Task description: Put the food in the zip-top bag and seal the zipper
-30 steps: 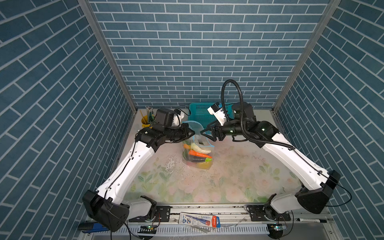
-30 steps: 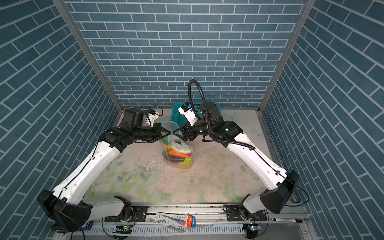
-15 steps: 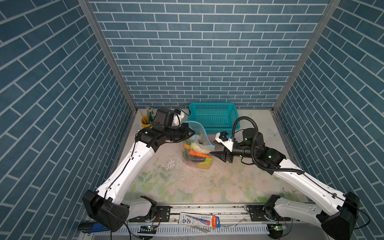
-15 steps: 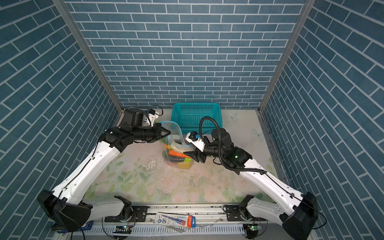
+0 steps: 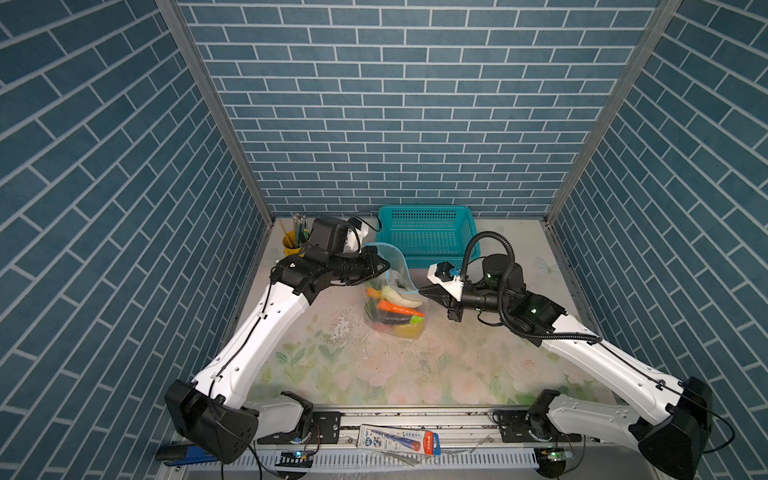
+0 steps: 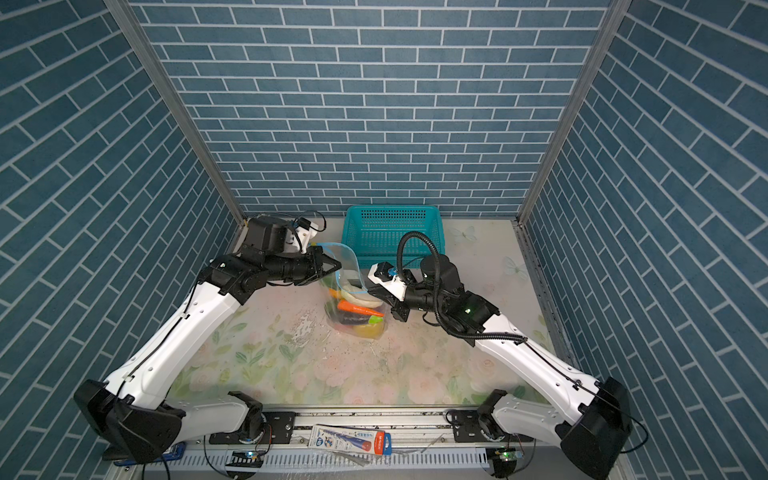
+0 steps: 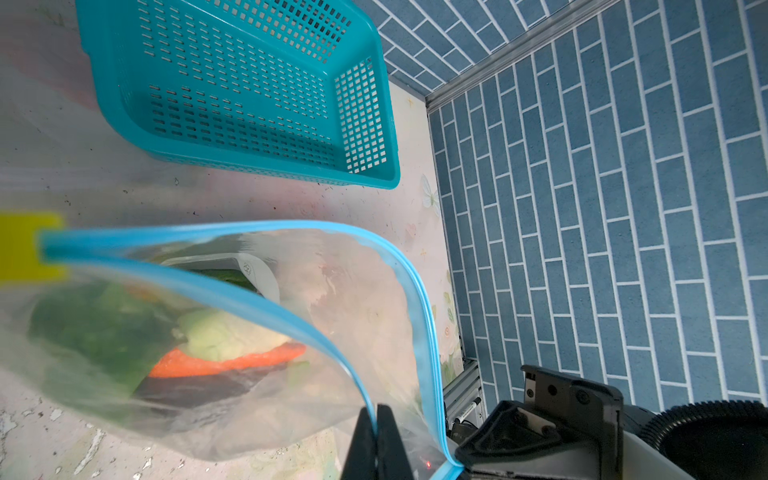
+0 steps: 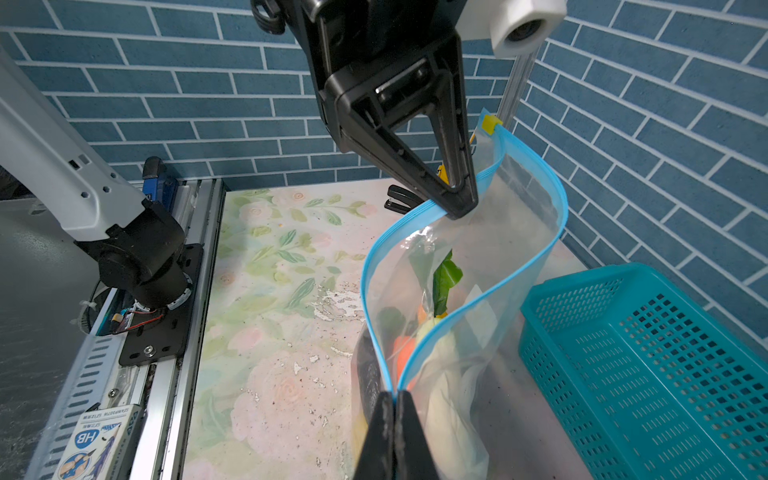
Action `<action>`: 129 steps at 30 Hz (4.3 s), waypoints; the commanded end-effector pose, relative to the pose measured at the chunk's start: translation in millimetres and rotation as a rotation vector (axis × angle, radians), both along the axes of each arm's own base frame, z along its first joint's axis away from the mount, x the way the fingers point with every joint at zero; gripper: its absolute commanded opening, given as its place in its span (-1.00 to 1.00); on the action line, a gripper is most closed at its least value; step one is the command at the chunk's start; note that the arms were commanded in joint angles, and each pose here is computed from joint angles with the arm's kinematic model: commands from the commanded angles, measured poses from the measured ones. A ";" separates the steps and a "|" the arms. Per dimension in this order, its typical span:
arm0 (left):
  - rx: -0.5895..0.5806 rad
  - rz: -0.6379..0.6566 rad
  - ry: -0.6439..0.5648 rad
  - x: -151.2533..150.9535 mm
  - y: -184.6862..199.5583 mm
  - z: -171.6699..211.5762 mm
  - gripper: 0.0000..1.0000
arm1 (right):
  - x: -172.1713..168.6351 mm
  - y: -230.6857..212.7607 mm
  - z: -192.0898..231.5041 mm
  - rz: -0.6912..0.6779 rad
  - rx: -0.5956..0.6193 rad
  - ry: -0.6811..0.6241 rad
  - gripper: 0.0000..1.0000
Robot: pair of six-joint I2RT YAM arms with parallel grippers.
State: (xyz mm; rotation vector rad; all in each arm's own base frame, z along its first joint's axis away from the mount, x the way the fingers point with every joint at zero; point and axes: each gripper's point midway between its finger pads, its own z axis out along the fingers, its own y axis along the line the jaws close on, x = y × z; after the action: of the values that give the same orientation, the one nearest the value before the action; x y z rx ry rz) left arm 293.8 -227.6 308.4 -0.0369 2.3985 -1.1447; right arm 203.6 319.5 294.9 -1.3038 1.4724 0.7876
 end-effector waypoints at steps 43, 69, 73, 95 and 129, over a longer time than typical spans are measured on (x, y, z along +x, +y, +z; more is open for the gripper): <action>0.018 -0.224 -1.042 51.5 85.7 -6.1 0.21 | 8.7 -16.2 14.9 0.164 0.014 -0.079 -1.00; -0.040 -0.440 -1.041 57.9 70.7 -9.8 -0.51 | 9.3 -19.8 16.1 0.172 0.010 -0.077 -1.00; -0.036 -0.426 -1.043 58.4 71.6 -7.3 -0.90 | 9.9 -21.6 17.0 0.163 0.010 -0.080 -1.00; -0.005 -0.218 -0.930 25.2 82.8 -10.3 -1.00 | 33.4 -45.6 39.3 -0.002 0.013 -0.108 -1.00; -0.013 -0.335 -1.057 -31.6 49.0 10.7 -1.00 | 11.4 34.3 53.4 0.276 -0.173 -0.195 0.56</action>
State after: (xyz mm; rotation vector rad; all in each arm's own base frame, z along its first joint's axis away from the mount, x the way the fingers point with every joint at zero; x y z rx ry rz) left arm 271.1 -175.6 299.4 0.7358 1.5371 -0.9604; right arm 212.8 345.2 351.2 -1.6083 1.2746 0.7841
